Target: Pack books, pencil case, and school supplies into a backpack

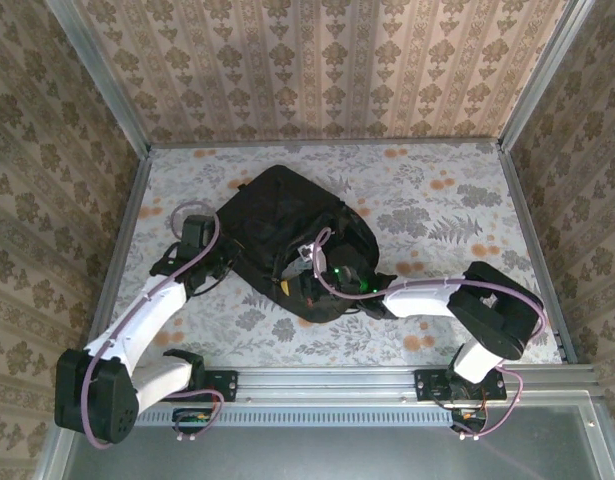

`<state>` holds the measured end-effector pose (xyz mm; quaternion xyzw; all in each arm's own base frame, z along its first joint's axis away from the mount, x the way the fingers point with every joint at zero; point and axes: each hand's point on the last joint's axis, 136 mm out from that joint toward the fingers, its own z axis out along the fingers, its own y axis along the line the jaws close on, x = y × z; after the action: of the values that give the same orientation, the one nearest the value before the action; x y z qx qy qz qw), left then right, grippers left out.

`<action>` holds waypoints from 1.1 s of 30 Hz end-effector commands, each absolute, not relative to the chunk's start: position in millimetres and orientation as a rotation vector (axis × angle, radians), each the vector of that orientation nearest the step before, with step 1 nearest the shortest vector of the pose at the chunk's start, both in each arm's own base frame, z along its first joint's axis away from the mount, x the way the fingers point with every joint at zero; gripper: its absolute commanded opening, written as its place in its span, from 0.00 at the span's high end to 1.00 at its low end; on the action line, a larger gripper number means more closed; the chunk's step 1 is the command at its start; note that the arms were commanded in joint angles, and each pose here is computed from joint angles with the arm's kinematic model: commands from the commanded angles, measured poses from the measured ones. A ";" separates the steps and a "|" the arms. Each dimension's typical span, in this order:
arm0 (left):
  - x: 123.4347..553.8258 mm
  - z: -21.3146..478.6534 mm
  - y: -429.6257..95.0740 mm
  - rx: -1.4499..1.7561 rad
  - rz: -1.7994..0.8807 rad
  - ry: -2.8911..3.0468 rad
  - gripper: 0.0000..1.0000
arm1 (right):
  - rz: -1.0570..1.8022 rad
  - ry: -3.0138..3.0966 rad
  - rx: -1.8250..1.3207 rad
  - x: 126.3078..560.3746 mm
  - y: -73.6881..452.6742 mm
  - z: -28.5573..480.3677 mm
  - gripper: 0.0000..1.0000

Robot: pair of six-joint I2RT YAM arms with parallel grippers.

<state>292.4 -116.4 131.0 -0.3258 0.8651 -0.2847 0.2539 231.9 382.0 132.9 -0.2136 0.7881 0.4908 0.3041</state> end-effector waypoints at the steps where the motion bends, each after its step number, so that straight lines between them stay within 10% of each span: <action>1: 302.1 138.5 -89.3 -0.941 -0.677 2.246 1.00 | 1.298 2.098 -0.625 218.8 378.0 131.3 1.00; 33: 305.9 154.9 -59.3 -0.952 -0.592 2.195 1.00 | 1.178 2.303 -0.689 177.8 314.4 136.1 1.00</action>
<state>286.0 -101.1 134.2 -0.3319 0.8646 -0.2834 0.2491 198.9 332.5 148.1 -0.2492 0.8220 0.4366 0.2676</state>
